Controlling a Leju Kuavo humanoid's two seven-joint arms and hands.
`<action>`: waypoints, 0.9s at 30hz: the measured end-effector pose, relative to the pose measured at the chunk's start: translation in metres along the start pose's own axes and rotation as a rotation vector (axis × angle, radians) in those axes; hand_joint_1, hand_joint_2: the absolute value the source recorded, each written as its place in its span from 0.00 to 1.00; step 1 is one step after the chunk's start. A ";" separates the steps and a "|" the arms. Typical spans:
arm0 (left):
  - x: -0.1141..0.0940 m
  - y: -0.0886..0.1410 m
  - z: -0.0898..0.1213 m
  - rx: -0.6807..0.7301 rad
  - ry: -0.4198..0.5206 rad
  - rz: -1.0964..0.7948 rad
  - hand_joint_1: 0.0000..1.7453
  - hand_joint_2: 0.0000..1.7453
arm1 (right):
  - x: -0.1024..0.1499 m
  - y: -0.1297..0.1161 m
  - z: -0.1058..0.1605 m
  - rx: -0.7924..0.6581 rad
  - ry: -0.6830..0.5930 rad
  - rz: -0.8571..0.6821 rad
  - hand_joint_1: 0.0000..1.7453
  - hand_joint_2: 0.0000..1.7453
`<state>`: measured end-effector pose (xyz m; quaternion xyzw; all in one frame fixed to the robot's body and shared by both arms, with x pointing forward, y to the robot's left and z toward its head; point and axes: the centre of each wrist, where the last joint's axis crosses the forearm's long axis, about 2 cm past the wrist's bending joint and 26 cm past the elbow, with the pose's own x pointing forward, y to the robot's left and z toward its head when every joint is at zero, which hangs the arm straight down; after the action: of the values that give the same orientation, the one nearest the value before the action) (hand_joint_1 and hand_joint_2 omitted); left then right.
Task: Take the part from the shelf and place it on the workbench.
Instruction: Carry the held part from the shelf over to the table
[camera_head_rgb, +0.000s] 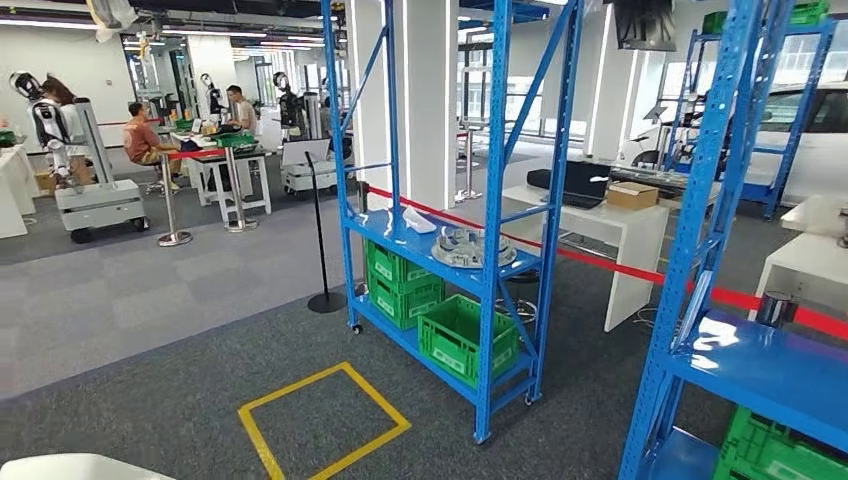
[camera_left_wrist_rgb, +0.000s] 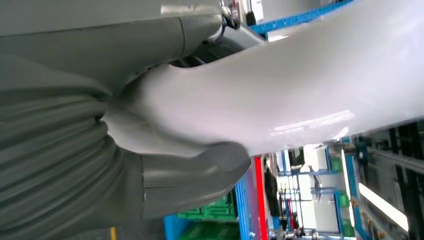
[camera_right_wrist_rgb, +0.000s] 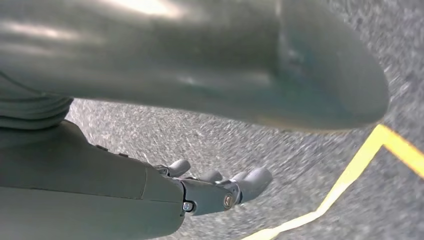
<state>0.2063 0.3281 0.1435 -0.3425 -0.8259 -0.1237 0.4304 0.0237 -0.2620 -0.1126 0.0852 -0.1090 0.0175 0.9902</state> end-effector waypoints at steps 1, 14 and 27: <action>0.000 0.000 0.000 0.000 0.001 0.002 1.00 1.00 | -0.001 0.000 0.000 0.000 0.006 0.000 0.00 0.00; 0.002 -0.021 0.015 0.050 0.046 0.010 1.00 1.00 | -0.003 -0.004 0.001 0.011 0.014 0.019 0.00 0.00; -0.012 -0.011 -0.007 0.022 0.033 0.048 1.00 1.00 | 0.001 -0.006 0.001 -0.002 0.014 -0.017 0.00 0.00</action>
<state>0.2083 0.3106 0.1390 -0.3551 -0.8115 -0.1100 0.4508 0.0246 -0.2679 -0.1128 0.0849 -0.1015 0.0093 0.9912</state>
